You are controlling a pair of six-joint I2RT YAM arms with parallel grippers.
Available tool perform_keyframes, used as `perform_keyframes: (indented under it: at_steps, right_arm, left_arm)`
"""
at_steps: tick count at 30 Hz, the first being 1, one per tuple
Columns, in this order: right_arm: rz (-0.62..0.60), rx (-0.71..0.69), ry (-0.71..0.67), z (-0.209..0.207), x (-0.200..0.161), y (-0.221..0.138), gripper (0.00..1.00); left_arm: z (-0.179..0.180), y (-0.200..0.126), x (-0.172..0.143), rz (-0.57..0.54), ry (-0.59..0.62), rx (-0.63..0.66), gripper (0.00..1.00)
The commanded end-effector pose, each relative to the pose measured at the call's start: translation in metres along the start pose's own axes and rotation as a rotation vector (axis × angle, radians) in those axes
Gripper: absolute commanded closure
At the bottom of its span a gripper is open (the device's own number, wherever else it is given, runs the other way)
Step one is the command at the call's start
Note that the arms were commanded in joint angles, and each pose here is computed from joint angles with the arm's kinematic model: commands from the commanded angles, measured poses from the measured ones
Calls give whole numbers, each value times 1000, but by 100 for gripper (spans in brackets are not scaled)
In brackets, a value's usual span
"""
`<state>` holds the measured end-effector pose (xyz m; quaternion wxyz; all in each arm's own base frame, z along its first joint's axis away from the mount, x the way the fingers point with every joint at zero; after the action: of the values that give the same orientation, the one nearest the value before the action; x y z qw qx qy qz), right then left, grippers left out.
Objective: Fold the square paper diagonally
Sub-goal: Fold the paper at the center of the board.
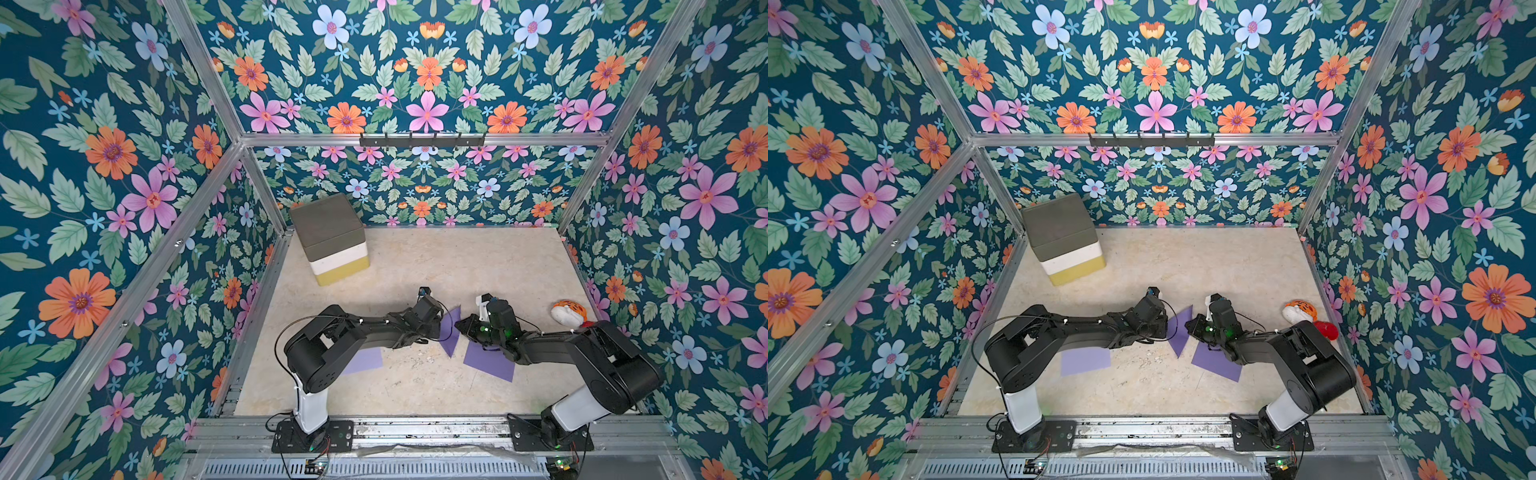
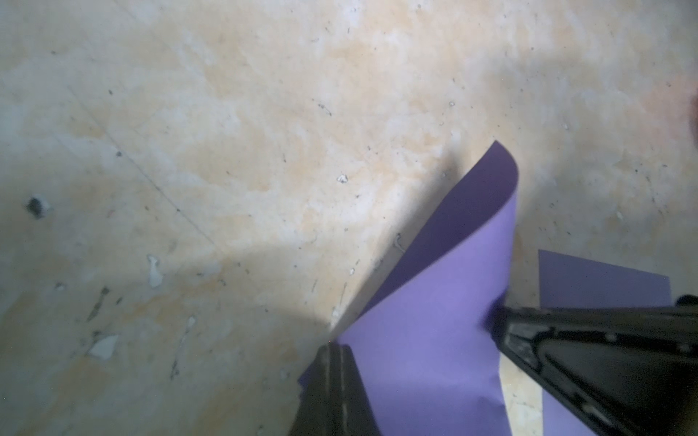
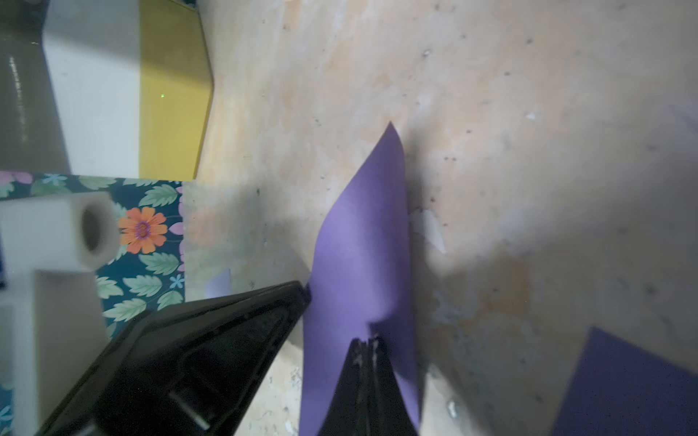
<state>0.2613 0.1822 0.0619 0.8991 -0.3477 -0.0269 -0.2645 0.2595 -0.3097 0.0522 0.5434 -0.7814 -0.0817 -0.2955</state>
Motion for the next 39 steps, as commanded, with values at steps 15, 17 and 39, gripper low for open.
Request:
perform_keyframes:
  at_steps: [15, 17, 39]
  right_arm:
    - [-131, -269, -114, -19, 15, -26, 98]
    - [-120, -190, -128, -3, 17, -28, 98]
    - [-77, -197, -126, -10, 22, 10, 100]
  left_arm:
    - [57, -6, -84, 422, 80, 289, 100]
    - [56, -6, -84, 420, 80, 289, 100]
    - [54, -6, -83, 425, 83, 273, 100]
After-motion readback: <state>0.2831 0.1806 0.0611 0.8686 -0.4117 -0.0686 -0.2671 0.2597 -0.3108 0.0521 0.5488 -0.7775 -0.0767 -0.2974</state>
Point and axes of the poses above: each gripper's point midway between its finger pads, its own y axis out along the fingers, its own z axis along the line the jaws close on, x = y × z, the point moved 6 cm from there along -y, back along the fingers, and after that the axes turned 6 degrees about y, right-handed, at the moved point
